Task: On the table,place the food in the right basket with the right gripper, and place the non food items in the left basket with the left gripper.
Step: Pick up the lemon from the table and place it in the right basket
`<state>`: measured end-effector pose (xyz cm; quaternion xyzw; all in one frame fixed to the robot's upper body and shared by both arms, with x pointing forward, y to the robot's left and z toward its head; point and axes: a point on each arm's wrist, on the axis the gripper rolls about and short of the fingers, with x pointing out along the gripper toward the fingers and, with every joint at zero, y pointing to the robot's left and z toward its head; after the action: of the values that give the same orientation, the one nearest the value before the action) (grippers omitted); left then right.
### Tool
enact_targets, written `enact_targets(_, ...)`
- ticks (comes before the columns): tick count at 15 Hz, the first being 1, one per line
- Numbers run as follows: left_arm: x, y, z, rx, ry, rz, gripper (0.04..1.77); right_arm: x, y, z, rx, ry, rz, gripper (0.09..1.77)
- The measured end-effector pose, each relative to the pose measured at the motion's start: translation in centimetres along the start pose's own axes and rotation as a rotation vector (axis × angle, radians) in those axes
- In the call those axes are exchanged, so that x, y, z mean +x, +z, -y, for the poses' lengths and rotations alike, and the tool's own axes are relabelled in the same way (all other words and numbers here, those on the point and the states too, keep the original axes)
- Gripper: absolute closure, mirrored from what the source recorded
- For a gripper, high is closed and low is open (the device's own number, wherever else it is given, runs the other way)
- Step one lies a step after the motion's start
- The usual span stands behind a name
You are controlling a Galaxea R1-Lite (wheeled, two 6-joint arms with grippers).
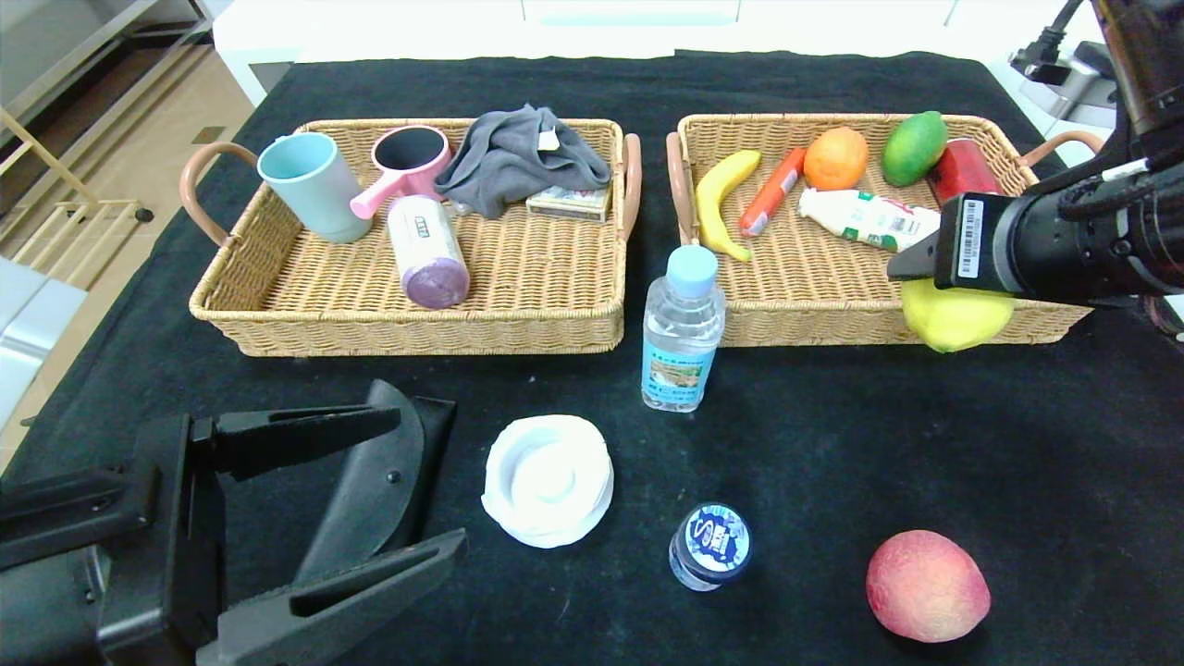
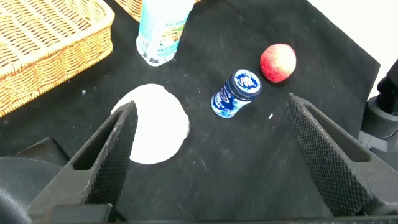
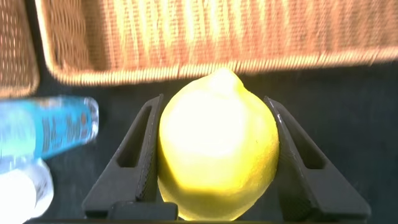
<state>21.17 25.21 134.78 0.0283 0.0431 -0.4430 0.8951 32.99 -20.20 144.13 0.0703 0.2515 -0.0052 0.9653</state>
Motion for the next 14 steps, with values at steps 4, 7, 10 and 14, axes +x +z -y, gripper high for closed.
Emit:
enact_targets(4, 0.0, 0.0, 0.0, 0.0, 0.0, 0.0, 0.09, 1.2, 1.5, -0.5, -0.011, -0.006, 0.036, 0.79)
enact_targets(7, 0.0, 0.0, 0.0, 0.001, 0.0, 0.002, 0.09, 2.5, 2.5, -1.1, -0.027, -0.008, 0.057, 0.79)
enact_targets(10, 0.0, 0.0, 0.0, 0.001, 0.0, 0.001, 0.09, 4.4, 3.4, -1.7, -0.027, -0.007, 0.098, 0.79)
enact_targets(14, 0.0, 0.0, 0.0, 0.001, 0.0, 0.003, 0.09, 7.1, 4.0, -2.8, 0.004, 0.011, 0.18, 0.79)
